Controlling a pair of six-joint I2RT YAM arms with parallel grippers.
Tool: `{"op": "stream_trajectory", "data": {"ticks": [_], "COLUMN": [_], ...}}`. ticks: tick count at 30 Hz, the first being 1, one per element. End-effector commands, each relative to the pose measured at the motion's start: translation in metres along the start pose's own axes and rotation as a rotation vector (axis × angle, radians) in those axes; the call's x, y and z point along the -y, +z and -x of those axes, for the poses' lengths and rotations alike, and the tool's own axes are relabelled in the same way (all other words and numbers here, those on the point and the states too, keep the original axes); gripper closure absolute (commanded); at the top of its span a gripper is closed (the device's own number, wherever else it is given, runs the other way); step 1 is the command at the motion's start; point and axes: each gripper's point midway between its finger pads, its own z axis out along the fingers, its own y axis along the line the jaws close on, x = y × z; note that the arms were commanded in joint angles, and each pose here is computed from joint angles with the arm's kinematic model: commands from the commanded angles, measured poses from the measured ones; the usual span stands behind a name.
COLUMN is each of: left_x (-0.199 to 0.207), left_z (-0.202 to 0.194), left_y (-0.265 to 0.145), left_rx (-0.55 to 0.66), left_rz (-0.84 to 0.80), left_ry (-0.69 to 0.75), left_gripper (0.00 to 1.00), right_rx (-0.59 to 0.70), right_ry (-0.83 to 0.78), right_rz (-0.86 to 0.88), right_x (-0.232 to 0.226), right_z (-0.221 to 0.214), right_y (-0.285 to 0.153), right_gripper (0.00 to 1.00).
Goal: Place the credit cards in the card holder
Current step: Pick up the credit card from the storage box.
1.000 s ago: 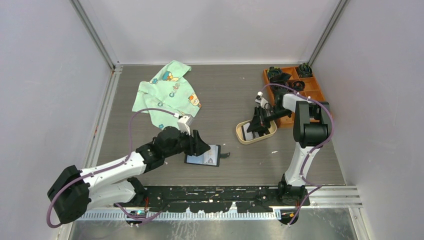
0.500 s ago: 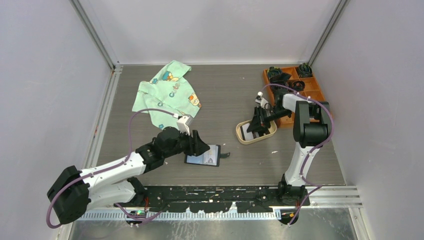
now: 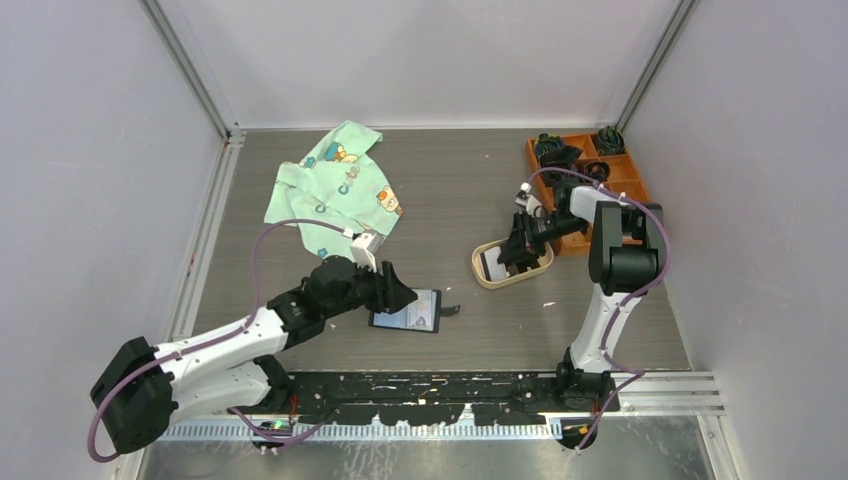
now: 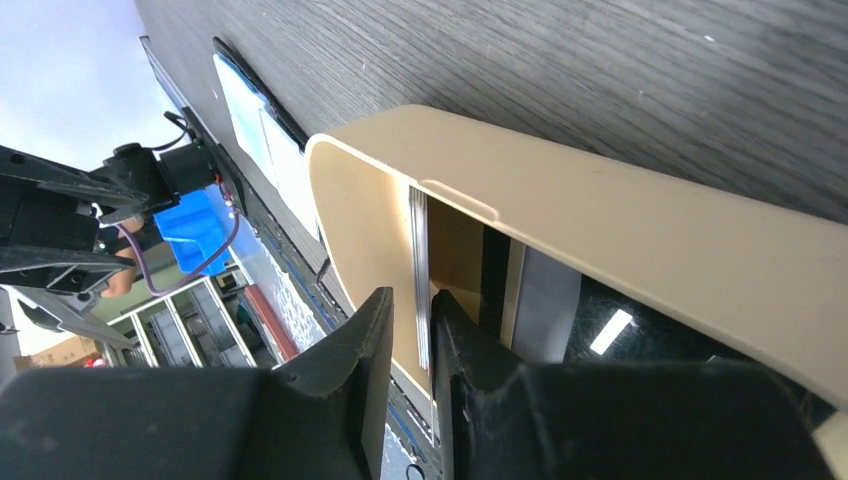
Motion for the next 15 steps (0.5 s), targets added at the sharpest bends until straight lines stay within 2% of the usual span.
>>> {"op": "stream_trajectory", "data": {"ticks": [1,11,15], "left_x": [0.001,0.003,0.003], "left_z": [0.009,0.010,0.010], "left_y": [-0.003,-0.007,-0.010], "left_rx": [0.039,0.045,0.050], "left_rz": [-0.002,-0.008,-0.009], "left_ry": [-0.001,0.005,0.007], "left_gripper": [0.52,0.52,0.52], "right_rx": [0.041,0.063,0.078], "right_ry": [-0.035,-0.015,-0.007], "right_rz": [0.016,0.007,-0.002], "right_x": [-0.011,-0.004,-0.001], "right_z": [0.011,0.014,0.015], "right_y": [-0.015,-0.024,-0.029], "right_gripper": [0.74,0.77,0.87]}}
